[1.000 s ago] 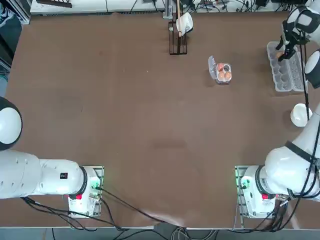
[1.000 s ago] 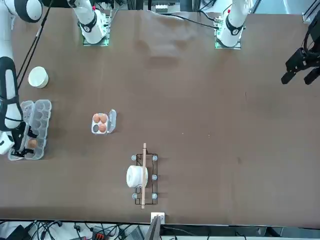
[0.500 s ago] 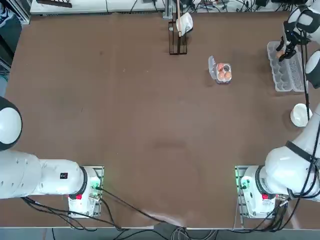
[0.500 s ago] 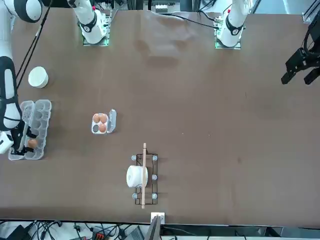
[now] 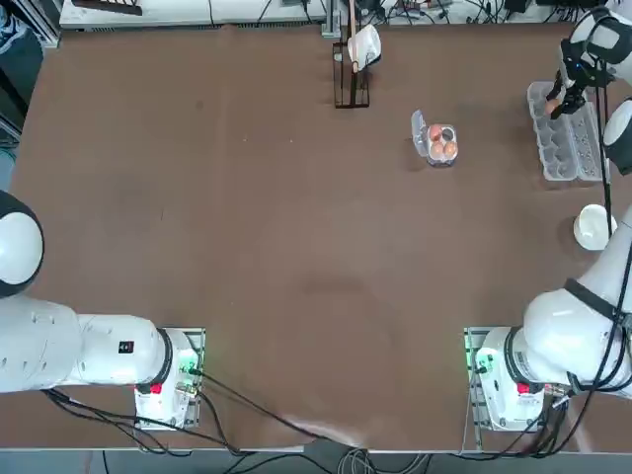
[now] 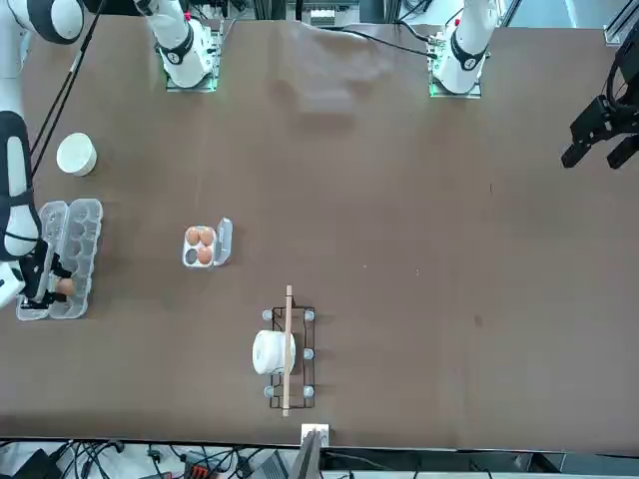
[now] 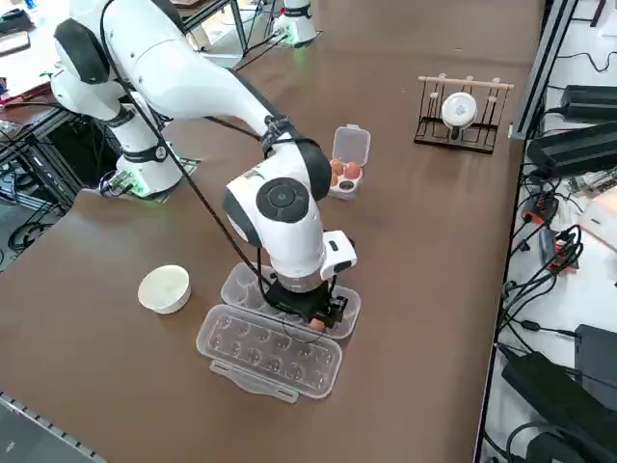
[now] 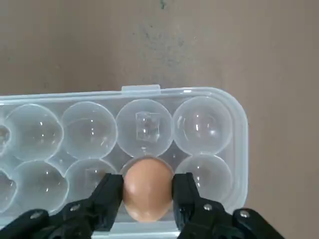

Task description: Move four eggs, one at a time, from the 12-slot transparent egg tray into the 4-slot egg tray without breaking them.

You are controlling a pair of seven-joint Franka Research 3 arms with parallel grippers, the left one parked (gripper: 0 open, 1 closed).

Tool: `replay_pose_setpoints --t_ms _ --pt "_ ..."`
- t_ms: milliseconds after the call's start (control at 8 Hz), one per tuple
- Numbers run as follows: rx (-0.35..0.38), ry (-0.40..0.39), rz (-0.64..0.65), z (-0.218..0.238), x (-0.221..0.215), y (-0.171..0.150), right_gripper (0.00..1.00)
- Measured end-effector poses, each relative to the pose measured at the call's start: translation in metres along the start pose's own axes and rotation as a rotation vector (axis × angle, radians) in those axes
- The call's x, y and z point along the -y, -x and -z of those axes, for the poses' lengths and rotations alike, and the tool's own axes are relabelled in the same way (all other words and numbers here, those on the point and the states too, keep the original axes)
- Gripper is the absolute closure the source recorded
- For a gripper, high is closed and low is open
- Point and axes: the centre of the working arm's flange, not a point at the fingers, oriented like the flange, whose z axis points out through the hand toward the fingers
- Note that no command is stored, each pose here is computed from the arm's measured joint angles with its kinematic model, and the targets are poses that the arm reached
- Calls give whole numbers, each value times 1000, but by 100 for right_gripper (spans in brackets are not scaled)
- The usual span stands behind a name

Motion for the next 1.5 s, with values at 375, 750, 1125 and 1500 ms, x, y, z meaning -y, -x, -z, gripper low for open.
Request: replay_pose_setpoints --t_ms 375,750,1125,1500 --pt "-20 -22 -28 20 -3 -4 42" --pt "-43 -45 -132 76 -8 -30 42" --pt "-22 -144 -337 111 -13 -99 42" --pt "57 -230 -619 128 -6 -202 42"
